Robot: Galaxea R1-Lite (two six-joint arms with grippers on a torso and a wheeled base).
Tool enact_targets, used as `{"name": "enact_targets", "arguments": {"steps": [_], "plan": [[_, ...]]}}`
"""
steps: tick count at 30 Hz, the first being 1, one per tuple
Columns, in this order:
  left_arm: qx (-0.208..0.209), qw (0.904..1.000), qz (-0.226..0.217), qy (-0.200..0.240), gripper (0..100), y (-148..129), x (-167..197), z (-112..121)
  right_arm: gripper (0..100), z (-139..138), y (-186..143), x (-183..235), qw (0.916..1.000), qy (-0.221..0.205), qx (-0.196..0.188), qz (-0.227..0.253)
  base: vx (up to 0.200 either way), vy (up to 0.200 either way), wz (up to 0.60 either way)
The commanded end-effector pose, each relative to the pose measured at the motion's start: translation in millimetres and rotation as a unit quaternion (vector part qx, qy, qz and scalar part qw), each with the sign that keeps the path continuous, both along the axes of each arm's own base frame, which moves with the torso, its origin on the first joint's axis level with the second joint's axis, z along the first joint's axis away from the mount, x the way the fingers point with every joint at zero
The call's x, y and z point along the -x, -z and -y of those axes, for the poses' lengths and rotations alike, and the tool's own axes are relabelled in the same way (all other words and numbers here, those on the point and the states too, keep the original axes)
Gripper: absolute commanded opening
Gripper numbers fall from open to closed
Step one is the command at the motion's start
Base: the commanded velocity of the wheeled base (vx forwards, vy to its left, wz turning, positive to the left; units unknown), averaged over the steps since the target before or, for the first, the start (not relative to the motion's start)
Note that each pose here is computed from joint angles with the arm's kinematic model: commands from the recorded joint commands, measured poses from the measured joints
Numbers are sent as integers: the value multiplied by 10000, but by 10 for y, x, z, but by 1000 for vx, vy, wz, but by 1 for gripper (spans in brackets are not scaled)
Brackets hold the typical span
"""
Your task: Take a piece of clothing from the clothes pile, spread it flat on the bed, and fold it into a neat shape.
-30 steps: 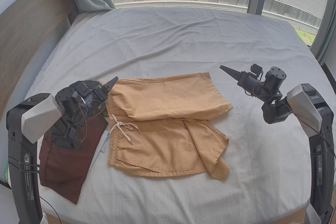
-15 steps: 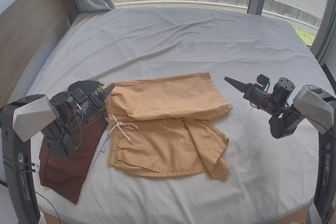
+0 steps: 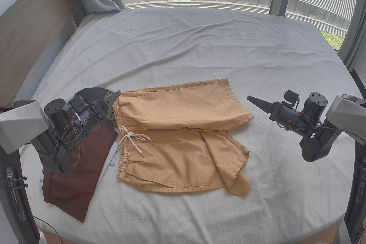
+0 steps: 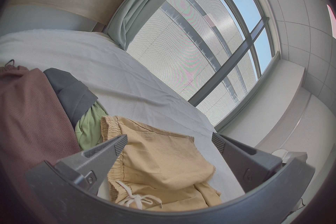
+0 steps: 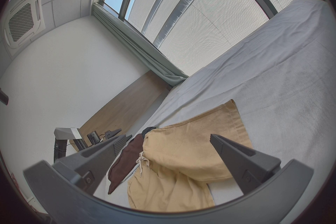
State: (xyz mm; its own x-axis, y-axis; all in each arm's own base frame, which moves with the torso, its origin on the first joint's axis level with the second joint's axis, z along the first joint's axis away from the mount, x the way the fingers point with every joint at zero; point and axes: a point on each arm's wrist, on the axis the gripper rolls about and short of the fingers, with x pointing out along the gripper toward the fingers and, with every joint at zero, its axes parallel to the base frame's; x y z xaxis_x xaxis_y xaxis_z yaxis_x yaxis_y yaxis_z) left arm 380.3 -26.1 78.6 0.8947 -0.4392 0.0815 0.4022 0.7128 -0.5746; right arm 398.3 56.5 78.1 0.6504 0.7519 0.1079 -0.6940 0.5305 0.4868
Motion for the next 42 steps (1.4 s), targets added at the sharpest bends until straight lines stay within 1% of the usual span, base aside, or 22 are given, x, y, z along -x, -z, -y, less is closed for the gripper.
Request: {"name": "enact_targets", "arguments": {"steps": [1, 4, 11, 15, 17, 18, 20, 24, 27, 29, 32, 42], "plan": [[-198, 9997, 127, 93, 100, -193, 252, -4, 100, -18, -21, 183, 9998, 108, 154, -42, 0, 0, 0], [-224, 9994, 107, 237, 100, -243, 367, -3, 100, -74, -3, 243, 9995, 225, 178, -111, 0, 0, 0], [-233, 9991, 140, 336, 100, -376, 591, -19, 100, -187, -32, 404, 9995, 77, 198, -230, 0, 0, 0], [-240, 9992, 184, 265, 100, -465, 738, -103, 100, -174, -71, 409, 9995, 127, 272, -81, 0, 0, 0], [-245, 9989, 213, 334, 100, -494, 765, -127, 100, -167, -88, 411, 9994, 162, 296, -25, 0, 0, 0], [-302, 9982, 241, 460, 100, -512, 809, -182, 100, -157, -115, 435, 9994, 194, 302, 0, 0, 0, 0], [-358, 9977, 302, 500, 100, -550, 865, -226, 100, -144, -134, 440, 9993, 225, 297, 21, 0, 0, 0], [-500, 9960, 254, 690, 100, -511, 943, -249, 100, -137, -145, 447, 9993, 241, 295, 28, 0, 0, 0], [-736, 9943, 229, 732, 100, -435, 976, -278, 100, -142, -142, 451, 9993, 234, 301, 27, 0, 0, 0], [-968, 9919, 287, 774, 100, -394, 986, -280, 100, -143, -137, 443, 9993, 234, 301, 27, 0, 0, 0], [-1155, 9893, 310, 832, 100, -347, 995, -277, 100, -138, -145, 441, 9993, 242, 298, 42, 0, 0, 0], [-1222, 9877, 162, 966, 100, -270, 1084, -268, 100, -148, -103, 448, 9993, 224, 312, -33, 0, 0, 0]]}}
